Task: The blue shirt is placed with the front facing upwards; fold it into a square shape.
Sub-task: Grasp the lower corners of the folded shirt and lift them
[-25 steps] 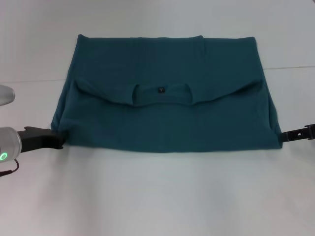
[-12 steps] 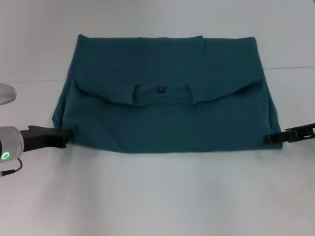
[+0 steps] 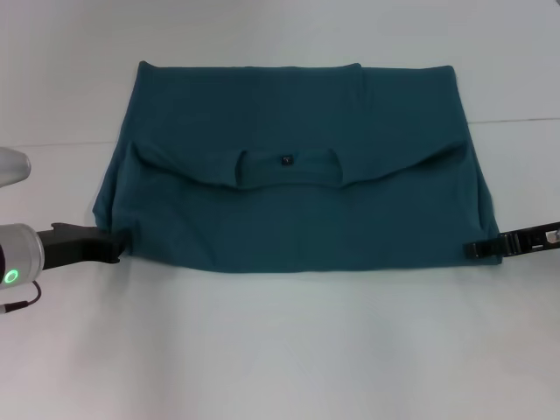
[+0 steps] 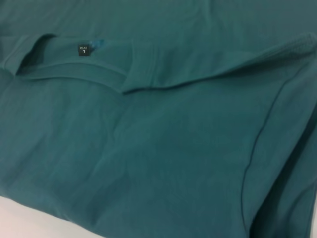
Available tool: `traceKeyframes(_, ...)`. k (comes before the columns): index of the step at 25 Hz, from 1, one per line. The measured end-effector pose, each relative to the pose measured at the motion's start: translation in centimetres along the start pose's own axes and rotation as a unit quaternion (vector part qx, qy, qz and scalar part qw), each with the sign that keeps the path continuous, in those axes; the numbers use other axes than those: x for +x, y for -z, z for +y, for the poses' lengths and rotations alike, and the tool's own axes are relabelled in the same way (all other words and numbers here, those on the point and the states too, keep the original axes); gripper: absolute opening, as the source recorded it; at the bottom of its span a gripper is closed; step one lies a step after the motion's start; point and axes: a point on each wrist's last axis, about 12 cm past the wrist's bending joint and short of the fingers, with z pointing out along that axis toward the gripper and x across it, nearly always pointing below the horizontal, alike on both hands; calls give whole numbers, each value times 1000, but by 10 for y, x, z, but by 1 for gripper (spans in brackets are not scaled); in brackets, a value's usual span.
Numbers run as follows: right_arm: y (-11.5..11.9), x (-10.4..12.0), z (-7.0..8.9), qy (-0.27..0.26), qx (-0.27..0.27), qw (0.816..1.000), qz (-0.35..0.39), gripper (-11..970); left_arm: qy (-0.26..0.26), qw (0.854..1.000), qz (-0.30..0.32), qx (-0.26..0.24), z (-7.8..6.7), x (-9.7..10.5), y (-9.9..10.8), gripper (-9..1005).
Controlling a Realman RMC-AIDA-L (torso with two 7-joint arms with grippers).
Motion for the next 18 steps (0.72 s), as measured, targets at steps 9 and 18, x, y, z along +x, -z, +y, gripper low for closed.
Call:
traceKeyframes(9, -1, 0, 1, 1, -1, 1000, -1, 531, -1, 1000, 0, 0, 0, 0, 0, 52)
traceKeyframes(18, -1, 1, 1, 3, -1, 1000, -1, 158, -1, 1000, 0, 1, -1, 1, 0, 52)
